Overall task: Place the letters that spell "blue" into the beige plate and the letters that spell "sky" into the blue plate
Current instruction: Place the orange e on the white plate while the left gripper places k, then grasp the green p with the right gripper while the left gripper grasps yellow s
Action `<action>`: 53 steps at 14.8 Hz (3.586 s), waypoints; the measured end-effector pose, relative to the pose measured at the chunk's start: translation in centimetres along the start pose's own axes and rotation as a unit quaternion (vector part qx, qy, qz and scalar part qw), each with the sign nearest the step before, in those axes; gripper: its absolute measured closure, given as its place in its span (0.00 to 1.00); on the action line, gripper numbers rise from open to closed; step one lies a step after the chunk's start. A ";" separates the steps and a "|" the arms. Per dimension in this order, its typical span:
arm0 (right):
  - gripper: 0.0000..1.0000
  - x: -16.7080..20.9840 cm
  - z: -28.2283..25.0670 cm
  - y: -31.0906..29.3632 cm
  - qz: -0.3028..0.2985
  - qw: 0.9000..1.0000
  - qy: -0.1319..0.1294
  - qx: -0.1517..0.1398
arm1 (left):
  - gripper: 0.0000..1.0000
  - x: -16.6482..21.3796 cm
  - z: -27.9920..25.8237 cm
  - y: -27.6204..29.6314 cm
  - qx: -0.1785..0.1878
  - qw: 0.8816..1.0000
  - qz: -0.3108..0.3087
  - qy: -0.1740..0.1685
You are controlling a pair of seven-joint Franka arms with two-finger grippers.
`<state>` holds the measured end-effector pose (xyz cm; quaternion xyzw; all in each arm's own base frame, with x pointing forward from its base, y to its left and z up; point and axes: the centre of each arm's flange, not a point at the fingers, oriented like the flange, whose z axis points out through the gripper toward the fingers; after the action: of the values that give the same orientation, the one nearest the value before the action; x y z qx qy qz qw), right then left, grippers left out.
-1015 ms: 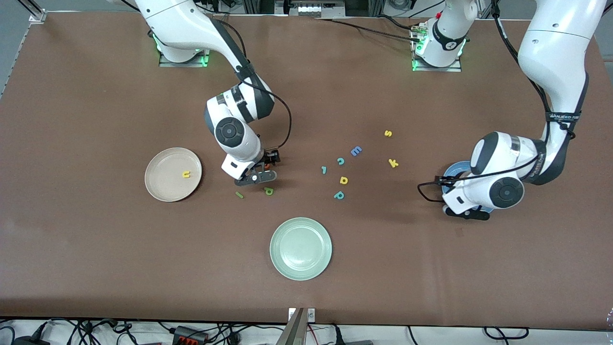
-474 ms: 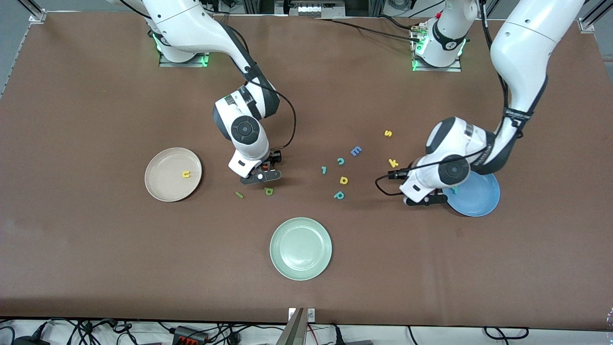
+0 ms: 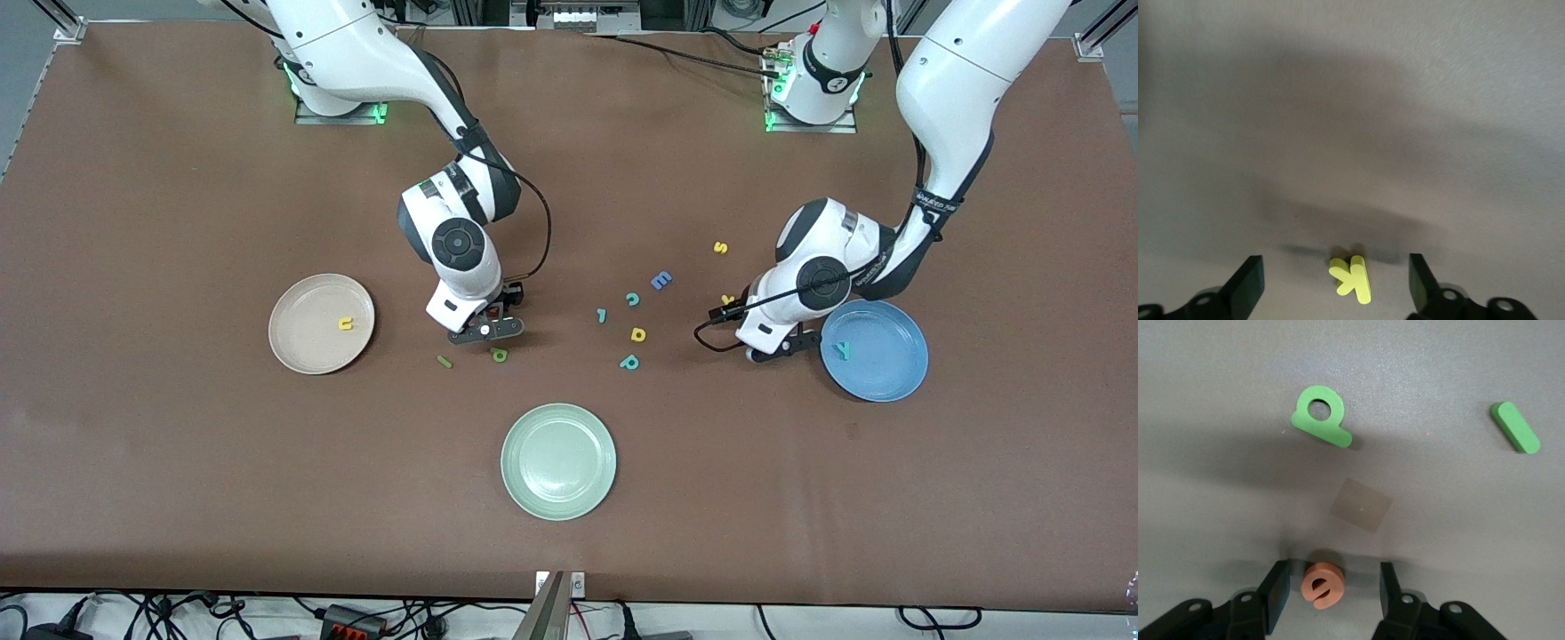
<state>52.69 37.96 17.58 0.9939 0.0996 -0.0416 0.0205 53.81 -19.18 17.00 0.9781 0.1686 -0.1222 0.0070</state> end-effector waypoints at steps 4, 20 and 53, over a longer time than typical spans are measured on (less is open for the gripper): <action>0.47 -0.1 0.1 -0.1 -0.001 1.000 -0.004 -0.002 | 0.18 -0.3 0.4 -0.1 -0.001 1.000 -0.012 0.000; 0.72 4.5 -4.6 20.7 0.118 0.991 -0.056 -0.038 | 0.75 -0.6 -0.5 0.3 -0.006 1.000 -0.010 0.010; 0.00 6.7 -1.5 -0.1 0.175 0.984 0.037 0.002 | 0.00 6.3 -9.5 -9.1 0.055 0.969 0.235 -0.057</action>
<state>59.30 39.45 18.53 0.9969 -0.0750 -0.0011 0.0221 58.81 -8.02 24.99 0.9805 -0.0737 -0.1818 -0.0082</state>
